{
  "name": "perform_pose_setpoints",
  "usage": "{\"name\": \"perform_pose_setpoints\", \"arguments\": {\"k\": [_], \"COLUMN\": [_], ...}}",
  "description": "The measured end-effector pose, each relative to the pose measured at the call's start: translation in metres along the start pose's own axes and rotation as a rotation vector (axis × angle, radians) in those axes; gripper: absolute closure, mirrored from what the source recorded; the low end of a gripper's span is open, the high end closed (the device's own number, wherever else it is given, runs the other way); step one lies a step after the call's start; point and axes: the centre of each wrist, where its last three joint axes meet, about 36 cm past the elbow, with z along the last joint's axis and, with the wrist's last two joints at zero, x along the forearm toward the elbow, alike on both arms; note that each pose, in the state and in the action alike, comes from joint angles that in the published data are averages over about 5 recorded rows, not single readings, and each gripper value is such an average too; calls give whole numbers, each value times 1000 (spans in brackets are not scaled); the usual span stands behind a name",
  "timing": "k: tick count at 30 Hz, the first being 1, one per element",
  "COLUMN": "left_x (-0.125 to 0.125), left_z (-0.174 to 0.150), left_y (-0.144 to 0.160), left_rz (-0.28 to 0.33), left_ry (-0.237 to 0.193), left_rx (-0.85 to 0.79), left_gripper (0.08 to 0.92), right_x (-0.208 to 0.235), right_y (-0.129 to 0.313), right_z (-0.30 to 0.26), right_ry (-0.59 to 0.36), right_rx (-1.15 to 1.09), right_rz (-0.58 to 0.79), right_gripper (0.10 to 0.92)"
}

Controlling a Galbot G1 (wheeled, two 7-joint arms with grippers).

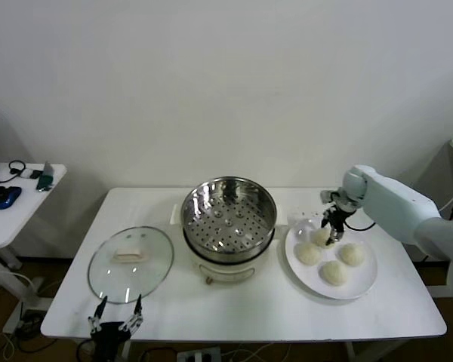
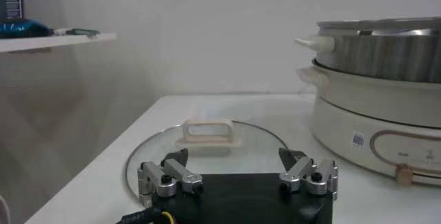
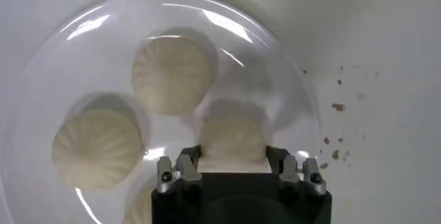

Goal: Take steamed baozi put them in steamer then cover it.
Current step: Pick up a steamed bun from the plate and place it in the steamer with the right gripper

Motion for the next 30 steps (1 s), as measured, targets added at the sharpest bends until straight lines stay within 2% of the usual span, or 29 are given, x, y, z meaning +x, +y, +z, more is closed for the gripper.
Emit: {"name": "perform_pose_setpoints", "arguments": {"k": [5,11,16,21,25,30], "left_x": [0,1,0,-2,-2,-1], "left_z": [1,1,1,1,2,3], "left_y": [0,1,0,-2,-3,-1], "left_rz": [-7,-16,-16,-13,-13,-18], "left_ry": [0,1,1,-2,1,1], "left_rx": [0,-1,-1,0,0,-3], "left_gripper": [177,177,177,177,177,177], "right_x": [27,93,167,230,251,247], "right_y": [-8,-26,-36,-27,-8,13], "right_z": [-4,-28,-75,-142,-198,-254], "right_ry": [3,-10,-46,-71,-67,-36], "right_rx": [51,173,331,547,740,959], "right_rz": [12,65,143,208,224,222], "right_gripper": [375,377,375,375,376,375]}}
